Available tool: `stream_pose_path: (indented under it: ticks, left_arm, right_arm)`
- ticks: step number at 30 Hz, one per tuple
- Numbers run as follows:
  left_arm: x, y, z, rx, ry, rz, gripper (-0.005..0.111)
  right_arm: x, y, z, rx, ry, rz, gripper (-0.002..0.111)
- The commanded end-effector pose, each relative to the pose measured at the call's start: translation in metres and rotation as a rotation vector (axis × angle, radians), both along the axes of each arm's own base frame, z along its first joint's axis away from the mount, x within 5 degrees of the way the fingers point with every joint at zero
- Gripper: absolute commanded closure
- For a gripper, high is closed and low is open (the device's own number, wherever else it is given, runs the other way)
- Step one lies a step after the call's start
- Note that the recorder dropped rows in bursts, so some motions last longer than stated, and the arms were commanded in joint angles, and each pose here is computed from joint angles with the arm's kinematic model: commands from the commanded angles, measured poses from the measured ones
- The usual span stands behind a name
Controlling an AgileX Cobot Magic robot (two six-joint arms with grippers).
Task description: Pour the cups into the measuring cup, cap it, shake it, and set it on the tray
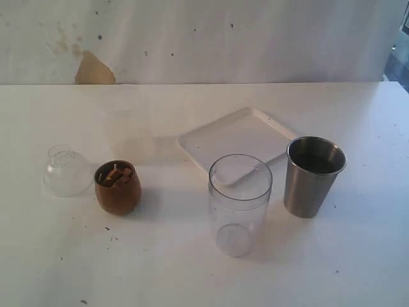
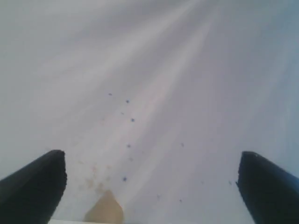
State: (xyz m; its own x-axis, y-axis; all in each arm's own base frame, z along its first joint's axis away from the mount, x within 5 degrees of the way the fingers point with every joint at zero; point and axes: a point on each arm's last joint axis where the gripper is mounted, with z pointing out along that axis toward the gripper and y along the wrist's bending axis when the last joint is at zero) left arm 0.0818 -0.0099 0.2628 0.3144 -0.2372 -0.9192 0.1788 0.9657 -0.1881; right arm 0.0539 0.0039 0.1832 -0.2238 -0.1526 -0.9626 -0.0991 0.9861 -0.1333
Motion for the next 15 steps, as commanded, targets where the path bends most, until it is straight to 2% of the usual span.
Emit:
stream_pose_path:
  ticks: [1,4,8,15]
  left_arm:
    - [0.024,-0.018,-0.012,0.099,0.109,-0.220,0.002]
    - [0.042,-0.024,-0.028,0.113,0.218,-0.318,0.002]
    - [0.063,-0.026,-0.053,0.122,0.360,-0.380,0.002]
    - [0.084,-0.031,-0.094,0.190,0.468,-0.488,0.002]
  right_arm:
    - [0.000,0.000,0.002,0.003,-0.012,-0.006,0.108]
    - [0.000,0.000,0.002,0.003,-0.012,-0.006,0.108]
    - [0.000,0.000,0.002,-0.004,-0.012,-0.004,0.108]
    - [0.000,0.000,0.002,-0.007,-0.012,-0.003,0.108]
